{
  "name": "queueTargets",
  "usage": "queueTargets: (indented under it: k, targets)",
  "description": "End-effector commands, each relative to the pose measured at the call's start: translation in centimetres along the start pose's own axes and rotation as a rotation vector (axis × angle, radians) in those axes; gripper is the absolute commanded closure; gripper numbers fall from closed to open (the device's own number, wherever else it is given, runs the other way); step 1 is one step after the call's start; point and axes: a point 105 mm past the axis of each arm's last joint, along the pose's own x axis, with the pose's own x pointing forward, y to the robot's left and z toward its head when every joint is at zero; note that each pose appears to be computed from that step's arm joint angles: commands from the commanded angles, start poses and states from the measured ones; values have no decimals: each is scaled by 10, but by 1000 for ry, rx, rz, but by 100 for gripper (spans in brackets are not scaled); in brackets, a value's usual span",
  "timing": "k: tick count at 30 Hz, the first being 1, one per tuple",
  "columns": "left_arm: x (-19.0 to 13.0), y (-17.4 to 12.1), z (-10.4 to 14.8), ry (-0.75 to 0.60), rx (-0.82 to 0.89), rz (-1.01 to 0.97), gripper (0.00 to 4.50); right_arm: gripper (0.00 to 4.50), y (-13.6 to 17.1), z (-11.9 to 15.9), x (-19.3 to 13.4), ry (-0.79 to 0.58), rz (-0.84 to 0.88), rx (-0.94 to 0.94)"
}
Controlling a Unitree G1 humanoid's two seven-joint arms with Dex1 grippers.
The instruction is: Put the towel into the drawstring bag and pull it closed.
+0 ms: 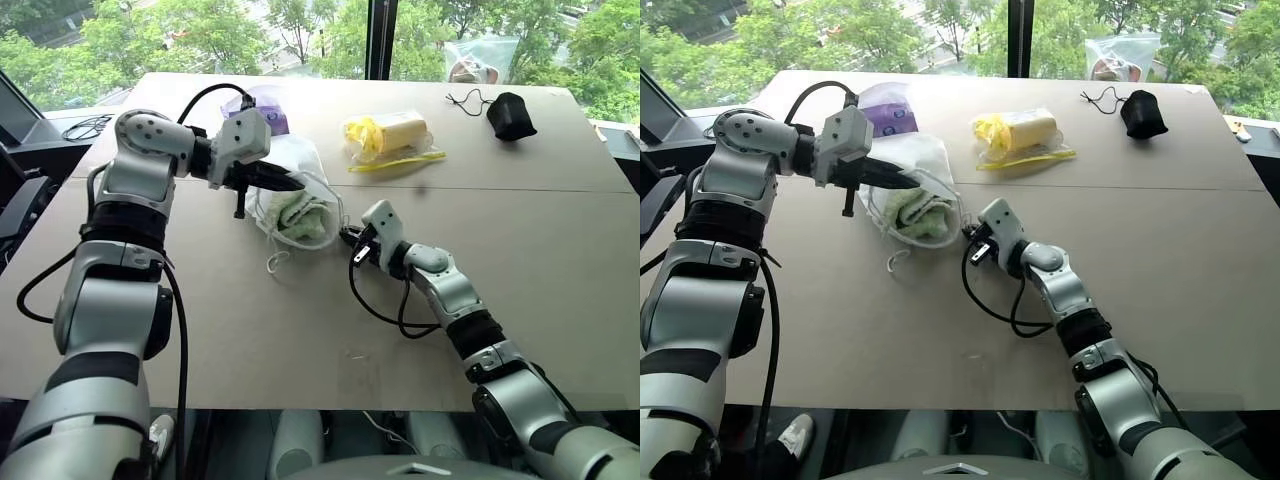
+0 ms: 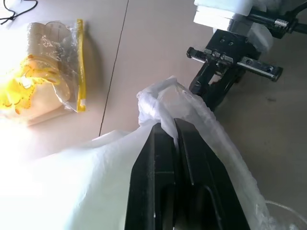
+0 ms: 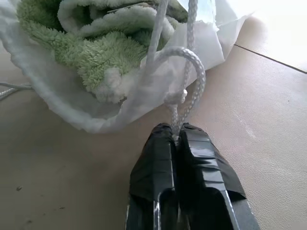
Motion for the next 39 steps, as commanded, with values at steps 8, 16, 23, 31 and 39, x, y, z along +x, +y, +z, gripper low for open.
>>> queueTargets:
  k: [8,16,23,31,39]
  targets:
    - [-70,-37,-49,-226,-632,273,229,450,-5,30,-34,-69,-81,-16]
    - [-70,-112,-75,-124,-766,420,149,450,-2,29,-34,-44,-58,-25]
    - [9,-122,-77,-157,-780,515,149,450,1,29,-35,-30,-36,-34]
    - [48,-115,-91,-117,-750,730,229,450,-6,32,-42,-27,-65,-46]
    - [8,-101,-100,-121,-592,1066,446,450,-21,54,-48,-98,-132,-59]
